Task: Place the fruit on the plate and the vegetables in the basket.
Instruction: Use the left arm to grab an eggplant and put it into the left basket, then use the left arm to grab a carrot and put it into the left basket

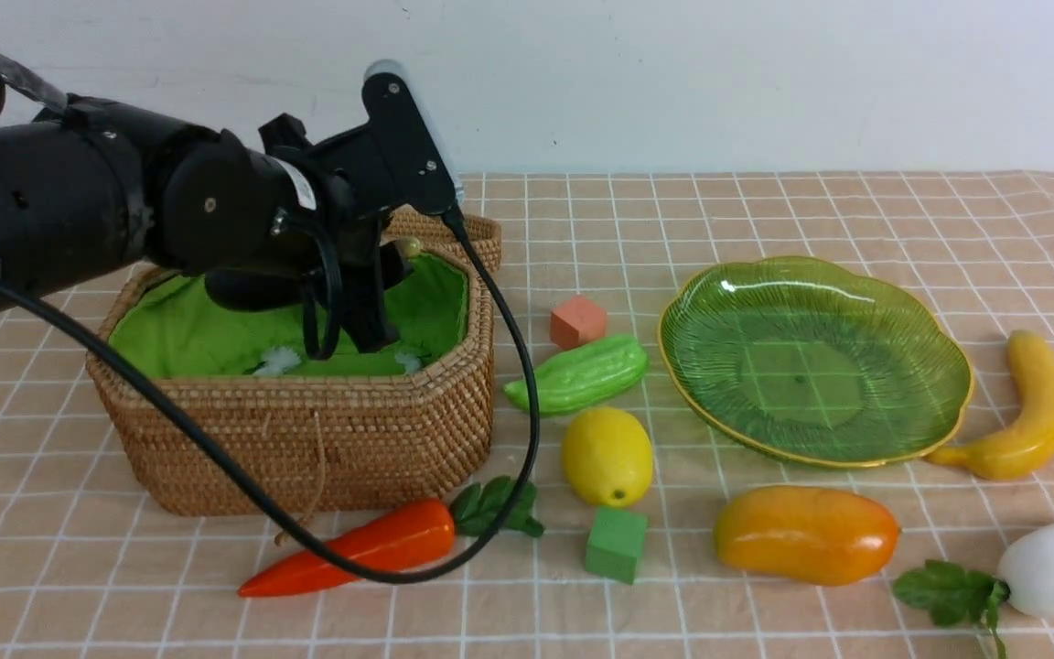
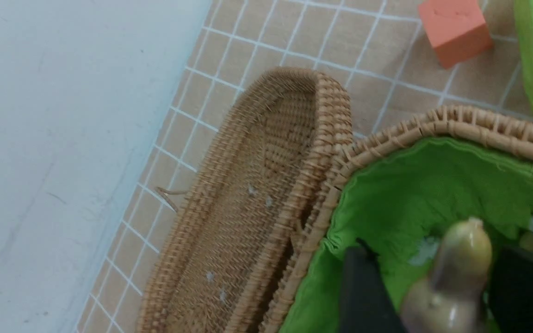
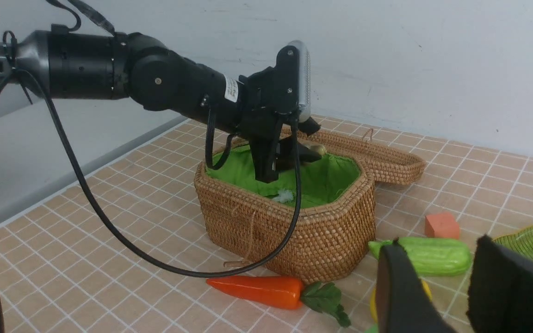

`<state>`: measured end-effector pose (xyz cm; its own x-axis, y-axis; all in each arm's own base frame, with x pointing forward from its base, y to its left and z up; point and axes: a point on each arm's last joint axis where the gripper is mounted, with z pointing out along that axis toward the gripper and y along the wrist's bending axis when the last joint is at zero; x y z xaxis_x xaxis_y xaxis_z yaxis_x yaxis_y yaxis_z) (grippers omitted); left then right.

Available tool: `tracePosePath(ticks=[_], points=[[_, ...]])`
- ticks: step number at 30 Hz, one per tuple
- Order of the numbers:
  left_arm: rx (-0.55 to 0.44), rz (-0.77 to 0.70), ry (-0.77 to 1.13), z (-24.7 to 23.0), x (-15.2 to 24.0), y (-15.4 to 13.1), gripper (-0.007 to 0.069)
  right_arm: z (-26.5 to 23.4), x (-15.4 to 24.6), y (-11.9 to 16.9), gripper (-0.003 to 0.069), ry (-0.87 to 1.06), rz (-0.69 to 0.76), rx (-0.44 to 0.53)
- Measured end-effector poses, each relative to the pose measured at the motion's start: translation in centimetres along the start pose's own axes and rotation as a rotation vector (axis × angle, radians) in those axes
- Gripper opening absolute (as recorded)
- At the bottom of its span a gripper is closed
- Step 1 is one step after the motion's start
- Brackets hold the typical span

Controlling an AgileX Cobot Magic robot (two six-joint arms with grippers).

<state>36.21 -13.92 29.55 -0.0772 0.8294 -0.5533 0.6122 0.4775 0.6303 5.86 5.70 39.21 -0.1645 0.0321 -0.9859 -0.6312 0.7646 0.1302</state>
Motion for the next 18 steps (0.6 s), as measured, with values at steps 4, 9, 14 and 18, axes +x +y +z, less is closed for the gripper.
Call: tracePosePath(ticks=[4, 9, 14, 18], points=[[0.001, -0.054, -0.005, -0.5, -0.2, 0.2, 0.0568, 0.0, 0.0, 0.0, 0.0237, 0.000, 0.000, 0.000], [0.078, -0.276, 0.067, -3.7, -0.5, 0.1, 0.0654, 0.0, 0.1, 0.1, 0.0239, 0.011, -0.003, -0.006], [0.163, -0.633, 0.171, -7.9, -0.8, -0.6, 0.0512, 0.0, 0.5, 0.3, 0.0239, 0.051, 0.007, -0.031], [0.247, -0.784, 0.374, -10.7, 0.7, -2.3, 0.0166, -0.1, 1.4, 0.4, 0.0239, 0.150, 0.029, -0.039]])
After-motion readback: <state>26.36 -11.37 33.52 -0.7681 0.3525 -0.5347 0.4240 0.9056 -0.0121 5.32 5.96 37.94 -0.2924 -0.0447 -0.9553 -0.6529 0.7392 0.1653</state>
